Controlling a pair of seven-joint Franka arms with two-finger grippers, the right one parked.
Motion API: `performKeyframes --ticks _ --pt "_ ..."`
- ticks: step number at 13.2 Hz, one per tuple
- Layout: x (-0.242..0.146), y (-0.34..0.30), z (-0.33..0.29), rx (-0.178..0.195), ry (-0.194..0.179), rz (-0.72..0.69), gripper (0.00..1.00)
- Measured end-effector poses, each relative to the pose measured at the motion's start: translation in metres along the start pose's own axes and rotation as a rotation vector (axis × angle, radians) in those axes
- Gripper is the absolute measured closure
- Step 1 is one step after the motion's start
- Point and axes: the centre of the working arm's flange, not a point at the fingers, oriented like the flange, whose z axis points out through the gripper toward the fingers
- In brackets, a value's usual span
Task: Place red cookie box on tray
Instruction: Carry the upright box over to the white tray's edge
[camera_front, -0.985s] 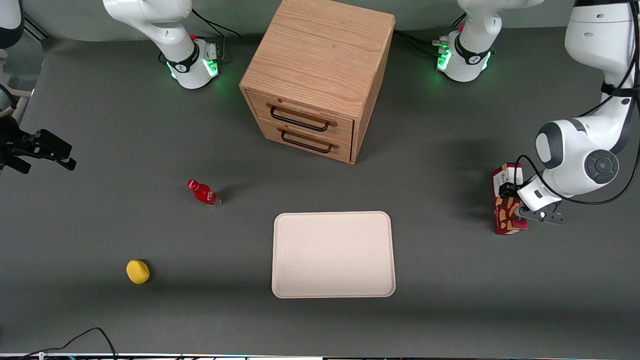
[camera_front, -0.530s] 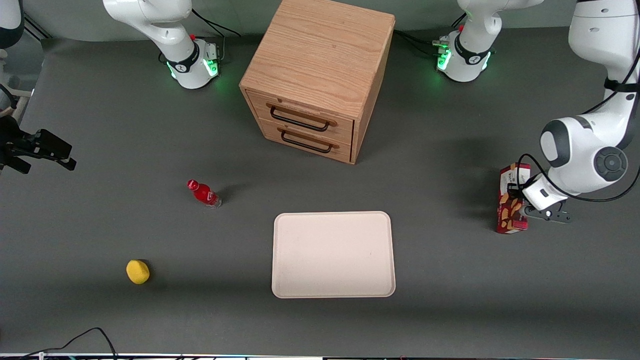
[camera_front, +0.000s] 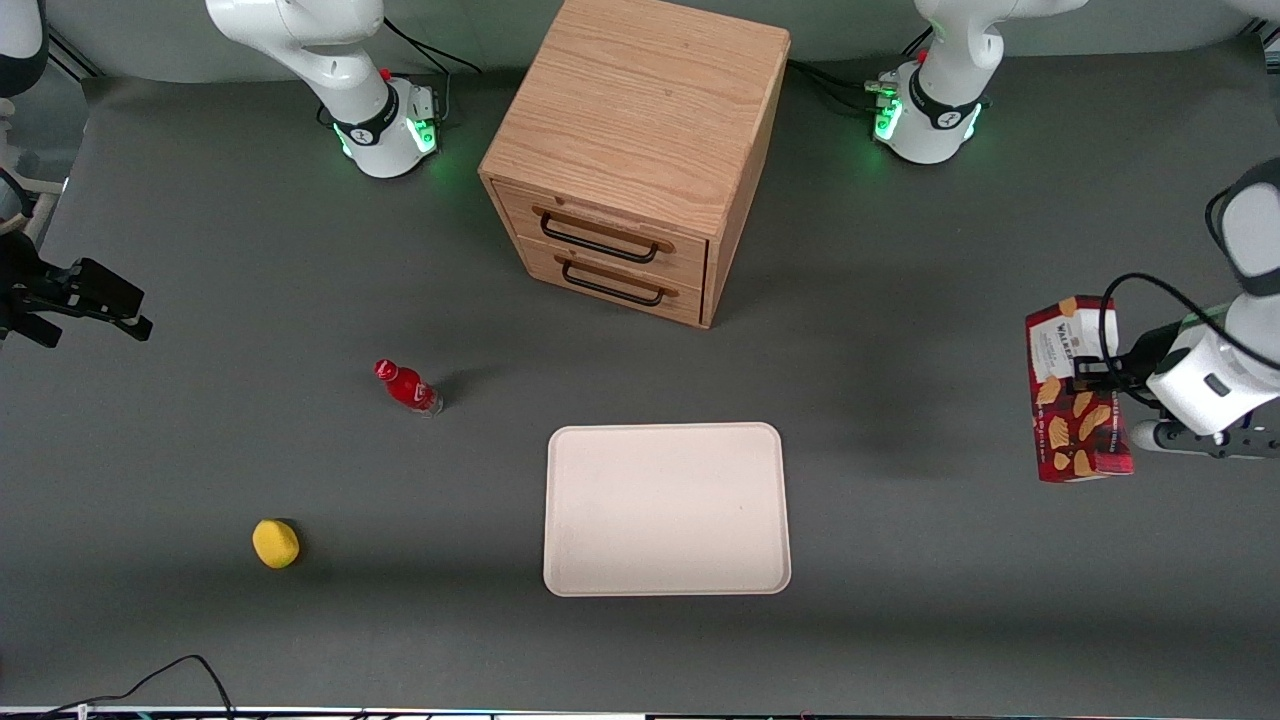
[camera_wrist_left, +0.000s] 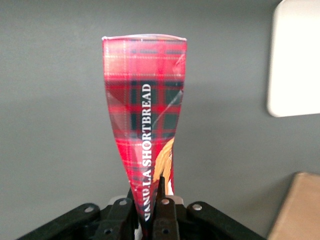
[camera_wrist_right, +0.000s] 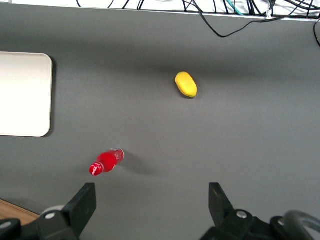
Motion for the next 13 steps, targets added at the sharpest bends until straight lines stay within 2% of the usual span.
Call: performKeyframes --ticks 2,4,6,9,13 --pt "-0.004 0.063 -0.027 -0.020 0.020 -0.066 0.86" --pt "-0.009 0.123 -0.023 -0.047 0.020 -0.109 0.86" --pt "0.005 0.175 0.003 -0.087 0.073 -0.135 0.86" --pt "0.040 0.230 0.089 -0.113 0.147 -0.126 0.86" --pt "0.076 0.252 0.234 -0.161 0.252 -0.092 0.86"
